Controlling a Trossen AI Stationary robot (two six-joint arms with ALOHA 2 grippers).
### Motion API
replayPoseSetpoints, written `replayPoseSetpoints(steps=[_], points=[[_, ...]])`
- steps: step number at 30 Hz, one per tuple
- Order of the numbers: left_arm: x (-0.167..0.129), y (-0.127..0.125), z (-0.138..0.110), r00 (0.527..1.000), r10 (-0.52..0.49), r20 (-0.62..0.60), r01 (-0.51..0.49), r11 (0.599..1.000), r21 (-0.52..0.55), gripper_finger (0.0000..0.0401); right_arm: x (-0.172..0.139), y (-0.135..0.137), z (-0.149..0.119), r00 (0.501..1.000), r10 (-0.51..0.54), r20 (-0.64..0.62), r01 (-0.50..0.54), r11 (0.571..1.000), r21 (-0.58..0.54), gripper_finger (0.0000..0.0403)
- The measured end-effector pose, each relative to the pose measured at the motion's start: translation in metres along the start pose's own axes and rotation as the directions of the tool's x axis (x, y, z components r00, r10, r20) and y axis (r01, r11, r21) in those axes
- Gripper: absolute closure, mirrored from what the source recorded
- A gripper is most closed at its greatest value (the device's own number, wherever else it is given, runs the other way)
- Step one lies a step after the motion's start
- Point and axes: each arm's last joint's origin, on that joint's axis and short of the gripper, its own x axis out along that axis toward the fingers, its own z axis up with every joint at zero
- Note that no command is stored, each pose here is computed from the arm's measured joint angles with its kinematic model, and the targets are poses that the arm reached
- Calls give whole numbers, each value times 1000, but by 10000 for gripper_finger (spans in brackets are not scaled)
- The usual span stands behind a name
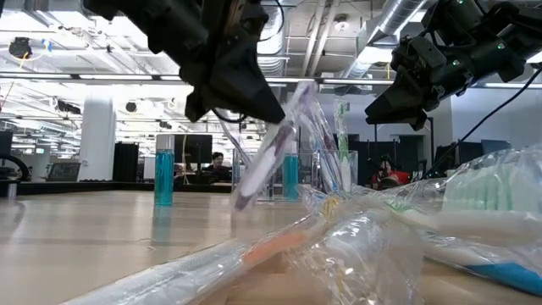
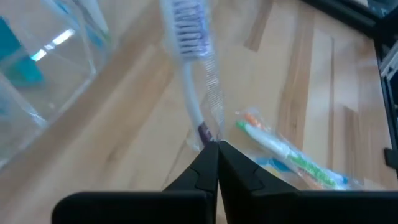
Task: Pick & Place toothbrushing station
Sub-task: Put the violet toothbrush into the transparent organizer
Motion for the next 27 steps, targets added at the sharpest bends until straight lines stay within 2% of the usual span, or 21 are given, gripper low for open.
replayPoseSetpoints(steps=[13, 20, 27], points=[[-47, 22, 11, 982, 91, 168, -95, 995, 22, 401, 0, 0, 0, 1000, 0, -1, 0, 1000, 0, 276], [-73, 37, 15, 942, 164, 294, -182, 983, 35, 401, 0, 0, 1, 1000, 2, 7, -2, 1000, 0, 276], [-76, 49, 13, 905, 146, 400, -179, 983, 45, 401, 0, 0, 1, 1000, 3, 11, -3, 1000, 1, 276]])
